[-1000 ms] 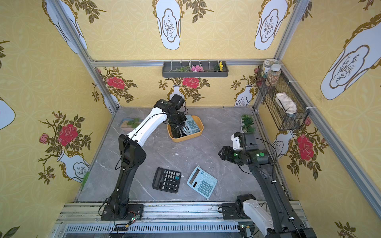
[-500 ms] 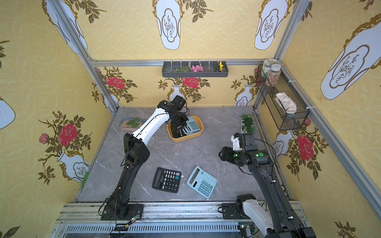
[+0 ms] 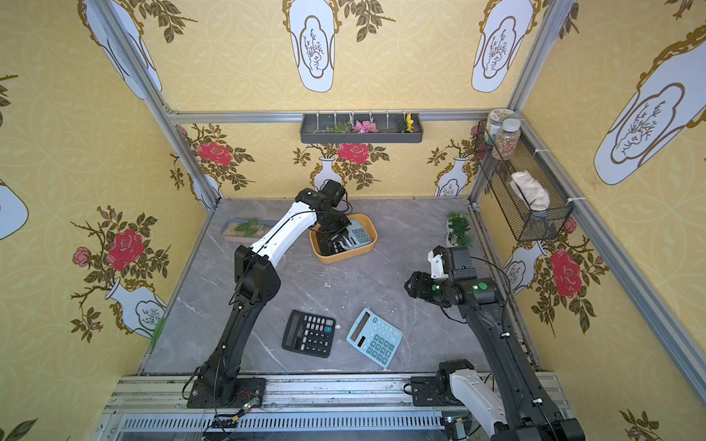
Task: Put the calculator in the storage box
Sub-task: Place the calculator in the storage box.
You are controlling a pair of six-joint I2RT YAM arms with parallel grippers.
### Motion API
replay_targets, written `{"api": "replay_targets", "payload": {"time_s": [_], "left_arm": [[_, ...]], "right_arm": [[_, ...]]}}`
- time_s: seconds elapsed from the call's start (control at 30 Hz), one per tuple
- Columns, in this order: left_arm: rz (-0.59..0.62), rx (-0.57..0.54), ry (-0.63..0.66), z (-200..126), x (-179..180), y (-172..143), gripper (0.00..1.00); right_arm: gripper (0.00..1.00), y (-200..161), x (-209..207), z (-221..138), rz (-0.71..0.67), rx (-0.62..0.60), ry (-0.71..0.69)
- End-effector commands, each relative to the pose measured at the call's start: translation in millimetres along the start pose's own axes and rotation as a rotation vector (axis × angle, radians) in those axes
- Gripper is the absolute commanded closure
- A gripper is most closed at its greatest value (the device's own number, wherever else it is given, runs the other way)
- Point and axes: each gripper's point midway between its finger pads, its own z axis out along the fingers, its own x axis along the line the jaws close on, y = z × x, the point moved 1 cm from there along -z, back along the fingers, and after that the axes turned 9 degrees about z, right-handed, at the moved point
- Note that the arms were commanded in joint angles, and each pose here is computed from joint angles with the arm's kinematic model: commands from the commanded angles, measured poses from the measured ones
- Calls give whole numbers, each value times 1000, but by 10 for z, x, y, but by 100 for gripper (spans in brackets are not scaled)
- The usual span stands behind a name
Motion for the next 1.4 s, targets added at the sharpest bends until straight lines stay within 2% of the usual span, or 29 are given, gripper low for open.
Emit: {"api": "replay_targets", "payload": {"time_s": [0.0, 0.37, 0.57, 0.73, 1.13, 1.27, 1.37], "left_arm": [[-8, 16, -23, 74, -37, 10, 100], [-21, 42, -31, 203, -34, -2, 100], [-23, 48, -37, 233, -35, 3, 90], [-13, 52, -77, 232, -101, -1, 85], [-7, 59, -85, 242, -109, -2, 76], [-7, 51, -81, 219, -89, 22, 78], [-8, 44, -73, 200, -54, 51, 88]], "right_arm": [[27, 38, 8, 13, 0, -14, 5], [25, 31, -7, 28, 0, -11, -1], [24, 39, 0, 27, -1, -11, -1], [23, 43, 8, 17, -5, -10, 0], [21, 58, 14, -4, -10, -11, -6], [21, 66, 20, -9, -10, -11, -7], [21, 67, 20, -12, -11, -10, -7]]}}
